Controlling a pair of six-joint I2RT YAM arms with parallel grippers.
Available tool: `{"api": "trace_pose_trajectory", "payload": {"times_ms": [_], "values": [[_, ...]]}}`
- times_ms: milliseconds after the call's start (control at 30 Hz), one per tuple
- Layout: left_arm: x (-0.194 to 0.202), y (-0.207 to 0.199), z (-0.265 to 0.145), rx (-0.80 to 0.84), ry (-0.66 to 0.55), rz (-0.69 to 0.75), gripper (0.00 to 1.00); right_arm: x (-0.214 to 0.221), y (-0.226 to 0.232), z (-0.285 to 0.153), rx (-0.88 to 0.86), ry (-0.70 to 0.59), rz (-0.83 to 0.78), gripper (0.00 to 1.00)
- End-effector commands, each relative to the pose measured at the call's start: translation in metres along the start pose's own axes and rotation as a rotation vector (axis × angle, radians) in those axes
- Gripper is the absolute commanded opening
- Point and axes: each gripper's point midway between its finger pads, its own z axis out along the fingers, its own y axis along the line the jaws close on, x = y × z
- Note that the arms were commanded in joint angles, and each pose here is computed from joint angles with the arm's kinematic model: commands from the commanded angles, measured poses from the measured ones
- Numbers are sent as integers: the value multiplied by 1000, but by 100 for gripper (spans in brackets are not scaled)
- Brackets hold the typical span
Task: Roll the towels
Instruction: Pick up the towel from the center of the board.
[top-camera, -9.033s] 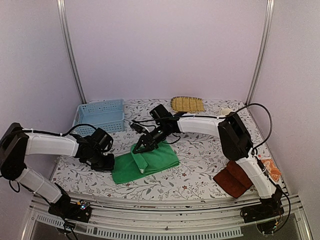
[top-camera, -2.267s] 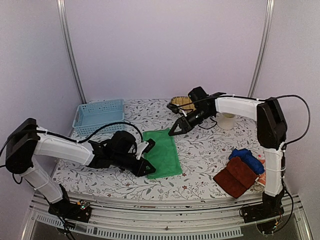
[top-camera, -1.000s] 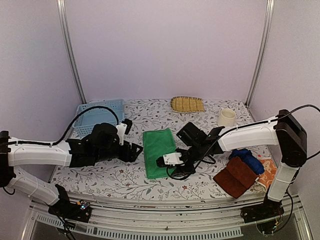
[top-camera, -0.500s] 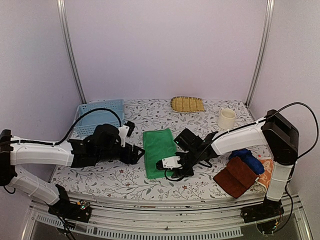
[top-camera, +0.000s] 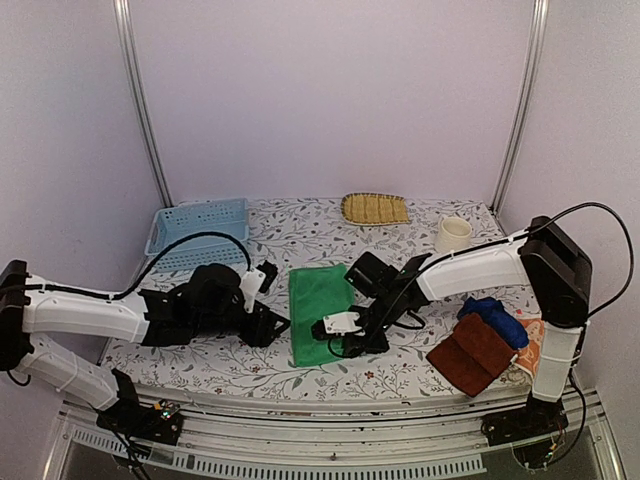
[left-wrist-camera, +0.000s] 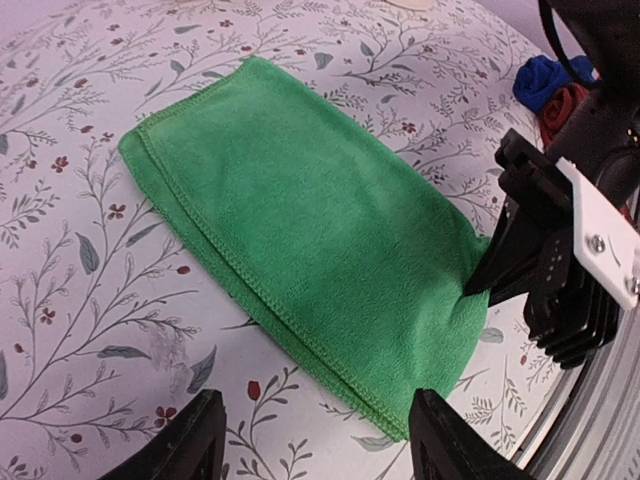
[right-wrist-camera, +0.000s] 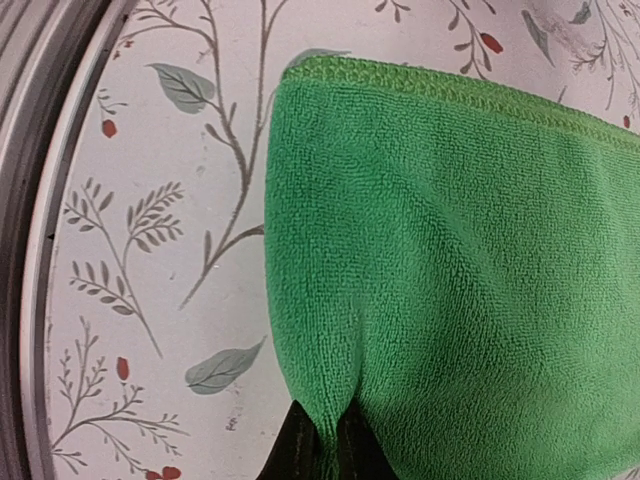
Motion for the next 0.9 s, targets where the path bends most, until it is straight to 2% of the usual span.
{"api": "trace_pose_trajectory", "payload": {"times_ms": [0,133,233,400,733,867], "values": [[0,-21,-4,67,-29,66,64,-4,29,-5,-218,-47,121,8],[-4,-37,-3,131,-52,85,62,-7,33,-6,-306,-100,201,8],[6,-61,-1,226,-22,204,54,-10,34,-11,-375,-126,247,9],[32,-83,5,271,62,430,50,-14,31,-16,-457,-165,310,9],[52,-118,37,307,56,631,52,-4,25,-15,-610,-195,454,8],[61,-125,62,240,79,729,51,0,24,-14,-615,-190,463,8]]}}
